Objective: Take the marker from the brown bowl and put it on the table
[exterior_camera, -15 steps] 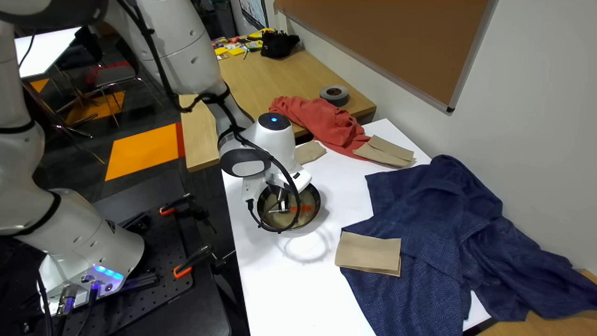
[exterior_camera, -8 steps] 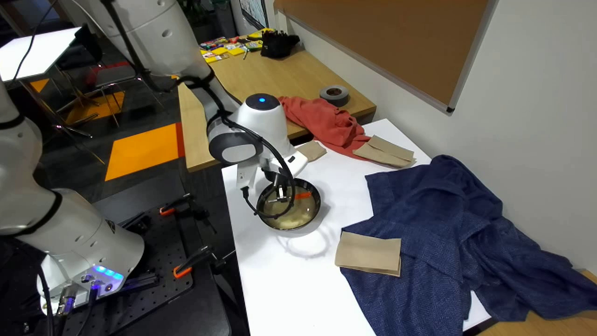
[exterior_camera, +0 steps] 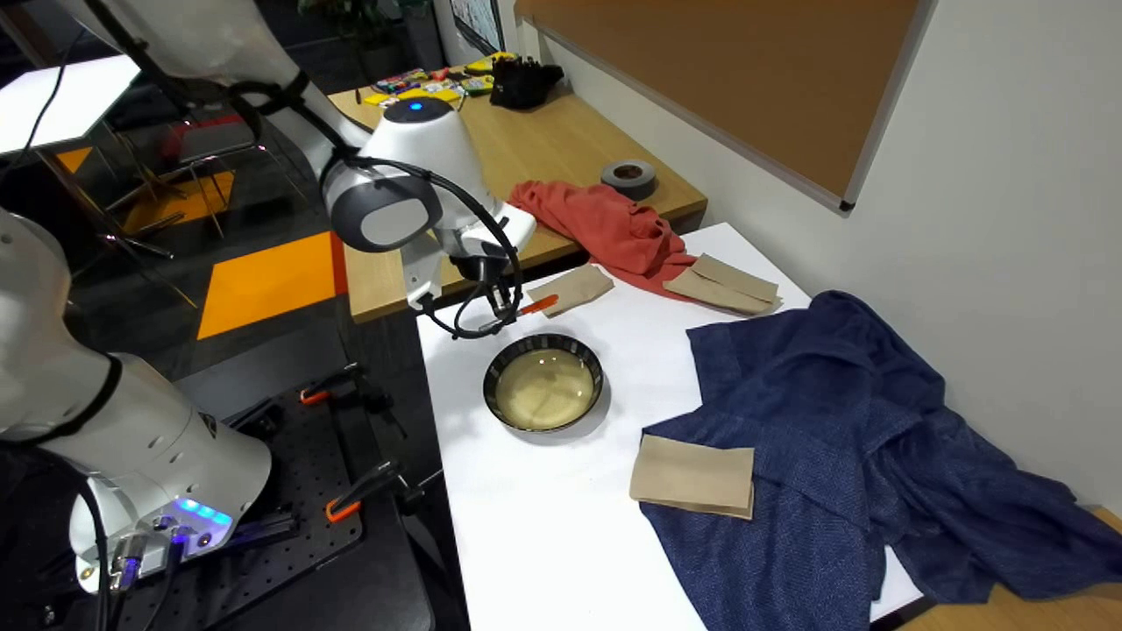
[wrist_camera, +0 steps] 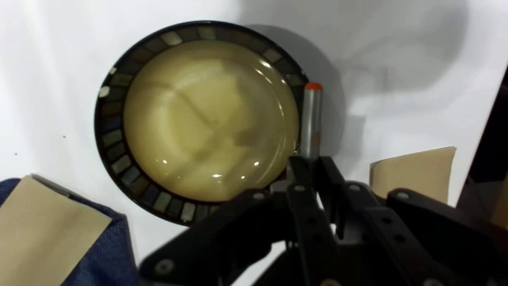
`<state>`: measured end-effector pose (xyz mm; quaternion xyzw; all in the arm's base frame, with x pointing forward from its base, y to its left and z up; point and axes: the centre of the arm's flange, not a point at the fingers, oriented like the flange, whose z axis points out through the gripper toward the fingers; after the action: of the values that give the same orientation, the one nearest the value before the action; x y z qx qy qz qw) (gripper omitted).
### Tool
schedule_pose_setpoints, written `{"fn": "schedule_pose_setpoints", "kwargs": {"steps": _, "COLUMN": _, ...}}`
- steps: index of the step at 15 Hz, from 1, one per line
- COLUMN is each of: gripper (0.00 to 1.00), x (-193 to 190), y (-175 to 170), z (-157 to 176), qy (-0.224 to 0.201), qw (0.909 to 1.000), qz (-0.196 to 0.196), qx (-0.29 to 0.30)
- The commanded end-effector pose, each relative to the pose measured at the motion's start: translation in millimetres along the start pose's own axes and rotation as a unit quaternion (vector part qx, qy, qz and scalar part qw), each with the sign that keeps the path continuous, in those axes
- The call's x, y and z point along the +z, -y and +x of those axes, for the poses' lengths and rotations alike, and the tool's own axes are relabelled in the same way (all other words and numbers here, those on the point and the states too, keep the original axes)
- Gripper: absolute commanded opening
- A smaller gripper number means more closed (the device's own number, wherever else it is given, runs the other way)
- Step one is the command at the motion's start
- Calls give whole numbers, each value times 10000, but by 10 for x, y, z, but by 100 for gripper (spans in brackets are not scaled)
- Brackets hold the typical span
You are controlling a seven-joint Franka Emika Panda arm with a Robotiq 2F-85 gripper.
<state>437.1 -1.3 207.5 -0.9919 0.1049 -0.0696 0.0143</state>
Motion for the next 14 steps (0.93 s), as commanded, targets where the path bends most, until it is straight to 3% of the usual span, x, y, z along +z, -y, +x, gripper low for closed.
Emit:
{"fn": "schedule_pose_setpoints", "kwargs": {"steps": 1, "gripper": 3, "x": -167, "y": 413, "z": -247, "qy": 49, "qw": 9986, "qz": -4, "qx": -535}}
{"fn": "schedule_pose_setpoints", "kwargs": {"steps": 5, "gripper": 3, "x": -34, "y": 802, "z": -424, "qy": 163, "qw": 9938, "qz": -77, "qx": -1094}}
{"fn": "schedule_pose_setpoints", "kwargs": {"steps": 14, "gripper": 3, "x": 443, "y": 1286, "z": -468, "qy": 261, "qw": 9885, "qz": -426, "qx": -1425}}
